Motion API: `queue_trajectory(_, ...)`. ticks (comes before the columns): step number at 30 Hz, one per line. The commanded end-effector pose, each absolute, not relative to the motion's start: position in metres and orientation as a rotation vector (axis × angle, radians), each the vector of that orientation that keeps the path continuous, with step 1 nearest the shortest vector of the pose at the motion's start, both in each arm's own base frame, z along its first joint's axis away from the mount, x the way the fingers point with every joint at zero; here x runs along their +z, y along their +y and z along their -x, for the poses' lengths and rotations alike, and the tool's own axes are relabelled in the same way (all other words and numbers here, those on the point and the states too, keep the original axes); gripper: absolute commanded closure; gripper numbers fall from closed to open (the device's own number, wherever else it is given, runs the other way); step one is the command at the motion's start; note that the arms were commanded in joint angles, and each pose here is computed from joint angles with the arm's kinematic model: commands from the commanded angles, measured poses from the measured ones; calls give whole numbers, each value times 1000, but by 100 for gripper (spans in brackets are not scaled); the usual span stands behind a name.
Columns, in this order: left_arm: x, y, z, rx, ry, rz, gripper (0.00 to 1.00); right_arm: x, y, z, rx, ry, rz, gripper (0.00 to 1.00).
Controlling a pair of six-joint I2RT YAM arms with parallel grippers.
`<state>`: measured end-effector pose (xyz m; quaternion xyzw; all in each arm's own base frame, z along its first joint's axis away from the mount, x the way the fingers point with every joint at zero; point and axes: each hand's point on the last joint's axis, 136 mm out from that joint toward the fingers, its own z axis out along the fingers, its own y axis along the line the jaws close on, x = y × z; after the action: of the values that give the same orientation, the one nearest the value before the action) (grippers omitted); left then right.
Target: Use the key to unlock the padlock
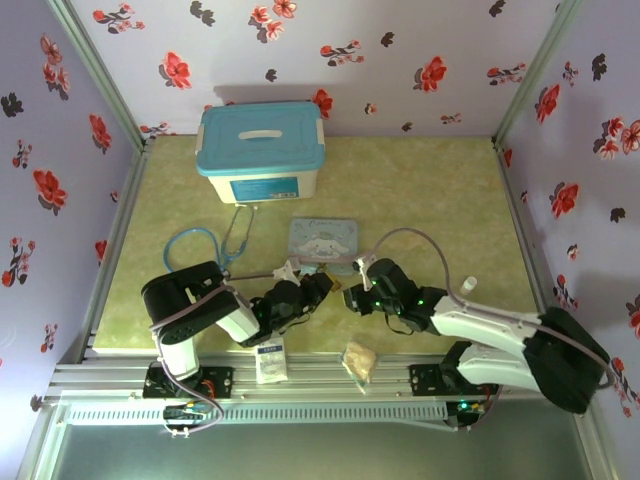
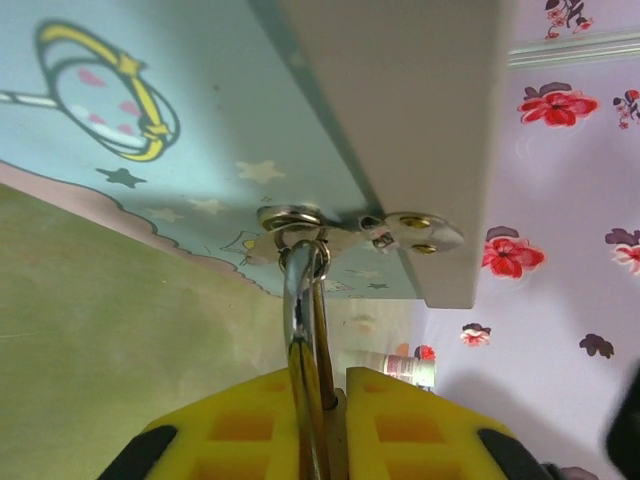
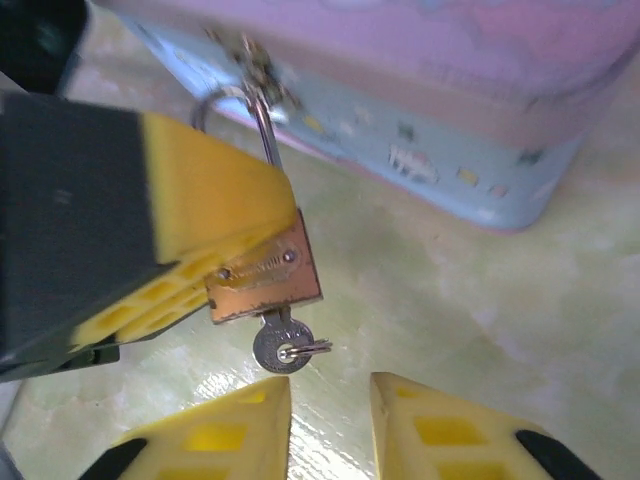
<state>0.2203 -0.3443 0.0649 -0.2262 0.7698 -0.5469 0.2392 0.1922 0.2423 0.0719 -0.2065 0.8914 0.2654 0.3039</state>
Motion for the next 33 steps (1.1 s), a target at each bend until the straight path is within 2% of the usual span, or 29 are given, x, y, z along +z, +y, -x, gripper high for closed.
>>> queue_trajectory(1,76,-347,-219,-1531,2069,580,100,70,228,-191,611,2278,639,65)
queue_trajectory(3,75,-348,-219,-1532,2070,586,100,78,238,-184,706,2163,701,48)
queue_trajectory(4,75,-348,-219,-1532,2071,581,100,80,238,-183,706,2125,716,46)
queue_trajectory(12,77,-348,-219,-1528,2071,572,100,86,230,-188,473,2000,817,54)
queue_trajectory(18,76,-347,-217,-1523,2078,567,100,80,239,-186,366,1925,970,55)
queue_trajectory(33,79,-351,-215,-1538,2074,560,100,65,265,-194,253,1800,1126,58)
